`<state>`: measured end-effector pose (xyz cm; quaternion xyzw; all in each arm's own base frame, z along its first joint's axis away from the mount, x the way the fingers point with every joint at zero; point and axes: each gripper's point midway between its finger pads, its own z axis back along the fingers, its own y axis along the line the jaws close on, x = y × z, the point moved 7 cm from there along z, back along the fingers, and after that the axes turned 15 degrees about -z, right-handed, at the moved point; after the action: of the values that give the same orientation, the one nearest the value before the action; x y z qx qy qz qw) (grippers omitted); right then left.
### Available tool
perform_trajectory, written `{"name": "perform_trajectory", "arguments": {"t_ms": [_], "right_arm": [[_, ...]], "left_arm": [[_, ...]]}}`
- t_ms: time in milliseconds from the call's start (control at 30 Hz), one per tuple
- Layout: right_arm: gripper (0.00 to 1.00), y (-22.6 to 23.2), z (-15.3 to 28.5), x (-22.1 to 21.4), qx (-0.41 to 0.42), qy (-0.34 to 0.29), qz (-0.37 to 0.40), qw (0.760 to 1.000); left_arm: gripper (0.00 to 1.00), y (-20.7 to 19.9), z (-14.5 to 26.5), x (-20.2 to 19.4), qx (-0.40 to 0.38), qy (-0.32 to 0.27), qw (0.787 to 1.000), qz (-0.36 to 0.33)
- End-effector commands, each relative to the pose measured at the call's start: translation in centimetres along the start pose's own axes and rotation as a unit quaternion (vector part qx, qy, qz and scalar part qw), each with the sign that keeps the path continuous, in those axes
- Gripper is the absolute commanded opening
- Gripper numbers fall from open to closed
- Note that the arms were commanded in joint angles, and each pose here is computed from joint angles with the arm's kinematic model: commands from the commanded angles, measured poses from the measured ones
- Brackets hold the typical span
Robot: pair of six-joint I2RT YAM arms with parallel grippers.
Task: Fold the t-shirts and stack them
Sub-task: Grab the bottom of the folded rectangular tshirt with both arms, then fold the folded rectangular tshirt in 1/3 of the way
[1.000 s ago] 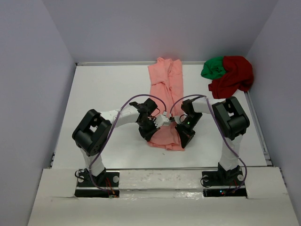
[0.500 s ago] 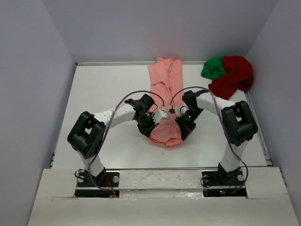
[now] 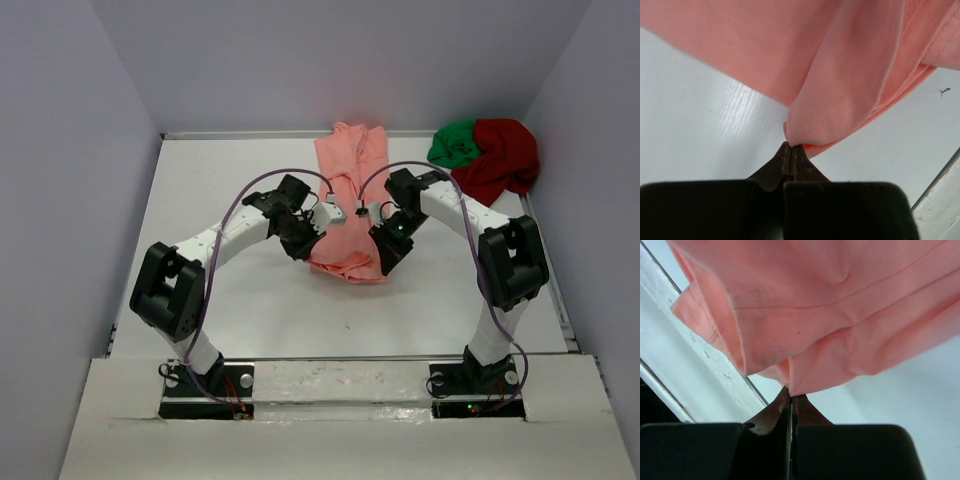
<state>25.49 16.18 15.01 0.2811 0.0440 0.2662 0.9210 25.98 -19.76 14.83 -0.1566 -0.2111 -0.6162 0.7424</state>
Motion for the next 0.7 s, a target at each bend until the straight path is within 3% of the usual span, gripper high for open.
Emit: {"name": "perform_trajectory", "arguments": {"t_ms": [0,333,667], "right_arm": [[0.00,0.7,1.4,1.0,-0.019,-0.017,0.009,1.000],[0.00,0.7,2.3,2.7,-0.046,-0.052,0.015,0.997],[0.00,-1.0,2.5,4.4,-0.088,-0.100,0.003,0.991]], "left_arm": [[0.00,1.5,2.8,1.6,0.053,-0.026,0.998,-0.011],[0.00,2.1,2.9,0.9,0.073,-0.021,0.997,0.007],[0.00,3.9,3.4,3.1,0.103,-0.074,0.992,0.017]]}}
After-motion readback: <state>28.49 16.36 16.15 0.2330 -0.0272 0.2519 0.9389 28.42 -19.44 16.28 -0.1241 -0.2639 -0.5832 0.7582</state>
